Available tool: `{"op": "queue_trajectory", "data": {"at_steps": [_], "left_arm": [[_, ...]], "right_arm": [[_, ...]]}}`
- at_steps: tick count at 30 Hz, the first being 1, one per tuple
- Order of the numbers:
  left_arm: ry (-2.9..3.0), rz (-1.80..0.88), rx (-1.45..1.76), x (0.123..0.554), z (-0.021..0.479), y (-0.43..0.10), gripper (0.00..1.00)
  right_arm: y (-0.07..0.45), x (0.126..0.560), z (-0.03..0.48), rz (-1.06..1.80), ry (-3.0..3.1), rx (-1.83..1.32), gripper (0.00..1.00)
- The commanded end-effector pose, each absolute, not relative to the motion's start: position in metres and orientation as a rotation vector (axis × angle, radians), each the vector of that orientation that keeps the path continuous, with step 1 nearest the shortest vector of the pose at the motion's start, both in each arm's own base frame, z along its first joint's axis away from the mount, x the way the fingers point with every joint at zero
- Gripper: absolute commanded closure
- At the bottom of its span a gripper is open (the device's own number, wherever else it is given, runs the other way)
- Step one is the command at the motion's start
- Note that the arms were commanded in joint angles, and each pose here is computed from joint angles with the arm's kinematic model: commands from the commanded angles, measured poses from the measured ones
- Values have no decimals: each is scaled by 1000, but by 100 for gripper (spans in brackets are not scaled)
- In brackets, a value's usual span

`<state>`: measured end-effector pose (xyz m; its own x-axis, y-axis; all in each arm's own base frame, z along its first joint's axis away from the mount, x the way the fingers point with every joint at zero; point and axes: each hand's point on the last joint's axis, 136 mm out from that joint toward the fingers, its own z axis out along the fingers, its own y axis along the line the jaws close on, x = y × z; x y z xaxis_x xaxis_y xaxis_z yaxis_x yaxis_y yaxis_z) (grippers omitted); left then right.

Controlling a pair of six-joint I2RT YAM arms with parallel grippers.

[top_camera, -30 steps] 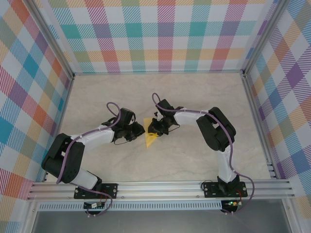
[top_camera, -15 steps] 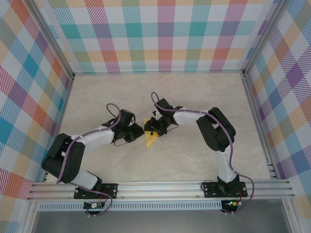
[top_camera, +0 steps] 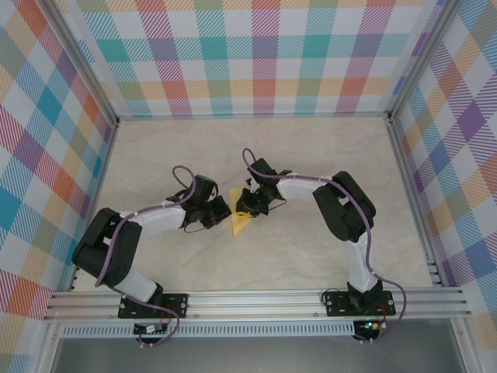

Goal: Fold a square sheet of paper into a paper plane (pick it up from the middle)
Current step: Third fold the triangle at the center of the table.

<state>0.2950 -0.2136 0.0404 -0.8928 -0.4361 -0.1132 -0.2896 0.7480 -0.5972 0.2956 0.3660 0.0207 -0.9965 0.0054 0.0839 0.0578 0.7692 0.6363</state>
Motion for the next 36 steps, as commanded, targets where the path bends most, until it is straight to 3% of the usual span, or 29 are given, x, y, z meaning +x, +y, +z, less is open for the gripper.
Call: {"op": "queue_trajectory", "data": {"at_steps": [1, 17, 26, 36], "left_arm": [[2687, -950, -531, 305, 47, -231, 93], [2759, -844, -500, 307, 24, -227, 95], [2796, -799, -496, 302, 14, -223, 96], [2799, -747, -502, 303, 13, -217, 96]], "right_arm": [[358, 291, 6, -965, -2895, -70, 86], [361, 292, 19, -1027, -2898, -57, 87], [360, 294, 61, -1222, -2946, 37, 80], [353, 275, 43, -1261, -2899, 86, 84]]}}
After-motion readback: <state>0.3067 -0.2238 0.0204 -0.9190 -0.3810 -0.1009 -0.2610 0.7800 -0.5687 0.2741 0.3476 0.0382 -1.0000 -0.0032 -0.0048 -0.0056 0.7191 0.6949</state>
